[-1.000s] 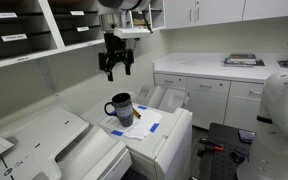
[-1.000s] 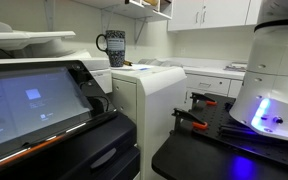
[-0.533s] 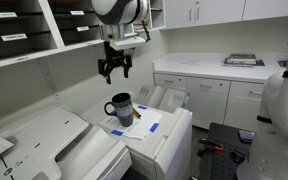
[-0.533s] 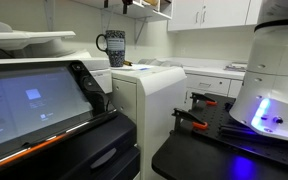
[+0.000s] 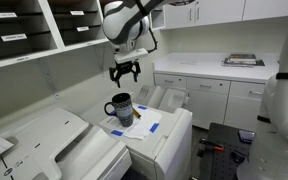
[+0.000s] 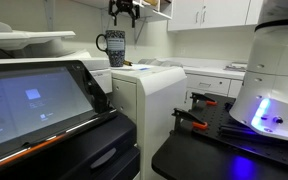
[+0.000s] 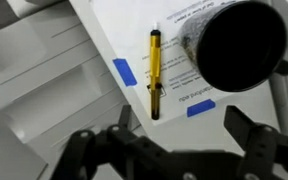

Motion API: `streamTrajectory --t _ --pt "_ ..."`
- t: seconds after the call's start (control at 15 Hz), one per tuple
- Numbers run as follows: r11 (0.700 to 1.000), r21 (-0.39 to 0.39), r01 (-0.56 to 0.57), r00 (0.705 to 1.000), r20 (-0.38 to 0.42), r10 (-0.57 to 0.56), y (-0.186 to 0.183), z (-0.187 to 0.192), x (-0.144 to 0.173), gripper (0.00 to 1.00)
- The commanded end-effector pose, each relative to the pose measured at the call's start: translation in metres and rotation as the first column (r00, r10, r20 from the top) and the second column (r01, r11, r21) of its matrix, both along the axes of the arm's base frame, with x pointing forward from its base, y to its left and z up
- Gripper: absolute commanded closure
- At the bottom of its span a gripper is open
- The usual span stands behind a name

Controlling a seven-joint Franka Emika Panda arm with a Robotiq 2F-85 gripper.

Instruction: Put the pen in the black cup

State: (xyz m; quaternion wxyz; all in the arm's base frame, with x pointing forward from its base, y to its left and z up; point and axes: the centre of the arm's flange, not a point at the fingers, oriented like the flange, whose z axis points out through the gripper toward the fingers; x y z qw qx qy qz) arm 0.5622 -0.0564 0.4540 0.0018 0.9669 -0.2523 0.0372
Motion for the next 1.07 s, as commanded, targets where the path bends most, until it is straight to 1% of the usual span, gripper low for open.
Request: streamTrajectory --t 0.0,0.13,0.2,0.53,0.93,1.0 --pt "0.996 -0.013 0.092 0.996 -0.014 -0.092 -0.016 -0.03 0.008 0.0" --pt "0.993 -0.014 0.12 0.992 -0.024 -0.12 -0.022 -0.054 0.014 0.0" --pt "0.991 -0.028 0.133 0.991 -0.029 -0.134 -0.024 -0.065 0.017 0.0" --pt "0.992 -0.033 0.121 0.991 -0.059 -0.122 -0.019 -0.114 0.029 0.0" --pt "0.992 -0.078 0.101 0.991 -0.082 -0.107 -0.023 -0.138 0.029 0.0" --pt "0.992 -0.083 0.098 0.991 -0.084 -0.105 -0.023 -0.14 0.028 0.06"
